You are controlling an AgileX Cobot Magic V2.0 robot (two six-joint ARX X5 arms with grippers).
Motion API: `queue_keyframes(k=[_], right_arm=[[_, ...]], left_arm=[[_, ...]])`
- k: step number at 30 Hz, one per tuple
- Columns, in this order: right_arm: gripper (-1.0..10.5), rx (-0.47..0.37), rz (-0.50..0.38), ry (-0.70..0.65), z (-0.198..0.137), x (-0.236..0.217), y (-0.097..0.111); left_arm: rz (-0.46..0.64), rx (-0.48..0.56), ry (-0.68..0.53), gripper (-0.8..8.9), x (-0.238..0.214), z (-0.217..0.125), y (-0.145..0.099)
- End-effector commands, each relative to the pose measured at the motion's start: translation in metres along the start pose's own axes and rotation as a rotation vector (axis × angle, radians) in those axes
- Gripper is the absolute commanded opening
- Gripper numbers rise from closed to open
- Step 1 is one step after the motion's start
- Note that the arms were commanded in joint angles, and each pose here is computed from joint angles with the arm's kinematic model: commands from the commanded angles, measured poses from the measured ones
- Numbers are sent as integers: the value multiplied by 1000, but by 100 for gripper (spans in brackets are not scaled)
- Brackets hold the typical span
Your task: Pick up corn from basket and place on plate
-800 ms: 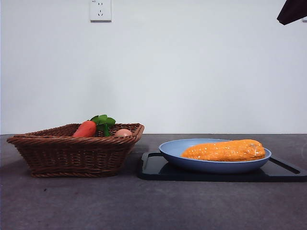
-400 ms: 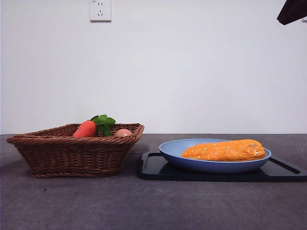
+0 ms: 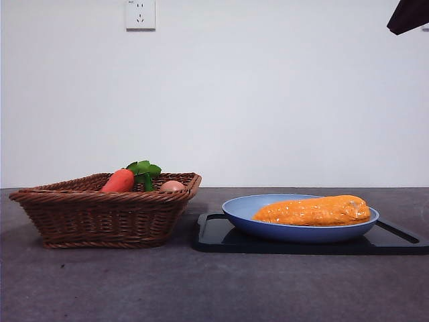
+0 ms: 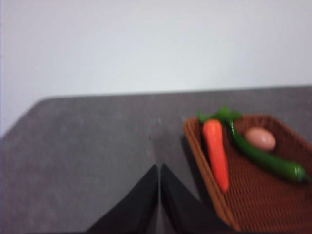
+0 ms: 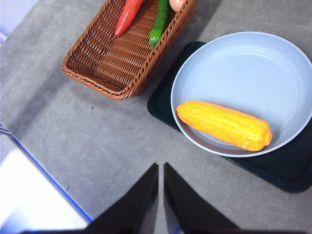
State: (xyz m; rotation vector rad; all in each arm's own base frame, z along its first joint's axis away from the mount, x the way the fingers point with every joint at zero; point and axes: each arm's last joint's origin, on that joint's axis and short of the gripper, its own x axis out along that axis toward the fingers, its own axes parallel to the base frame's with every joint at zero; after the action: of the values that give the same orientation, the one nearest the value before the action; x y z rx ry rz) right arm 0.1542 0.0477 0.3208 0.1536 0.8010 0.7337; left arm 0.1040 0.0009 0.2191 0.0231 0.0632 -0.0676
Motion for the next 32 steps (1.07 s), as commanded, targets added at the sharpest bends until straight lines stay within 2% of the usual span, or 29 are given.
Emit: queue_keyframes(k=[1, 15, 25, 32], right_arm=[[3, -25, 4, -15, 5, -1, 2], [3, -25, 4, -15, 5, -1, 2], [3, -25, 4, -15, 5, -1, 2], [3, -25, 4, -16, 5, -1, 2]], left_arm=[[3, -21, -5, 8, -1, -12, 0], [3, -49, 44, 8, -1, -58, -2], [3, -82, 116, 8, -3, -73, -2], [3, -85, 114, 8, -3, -72, -2]])
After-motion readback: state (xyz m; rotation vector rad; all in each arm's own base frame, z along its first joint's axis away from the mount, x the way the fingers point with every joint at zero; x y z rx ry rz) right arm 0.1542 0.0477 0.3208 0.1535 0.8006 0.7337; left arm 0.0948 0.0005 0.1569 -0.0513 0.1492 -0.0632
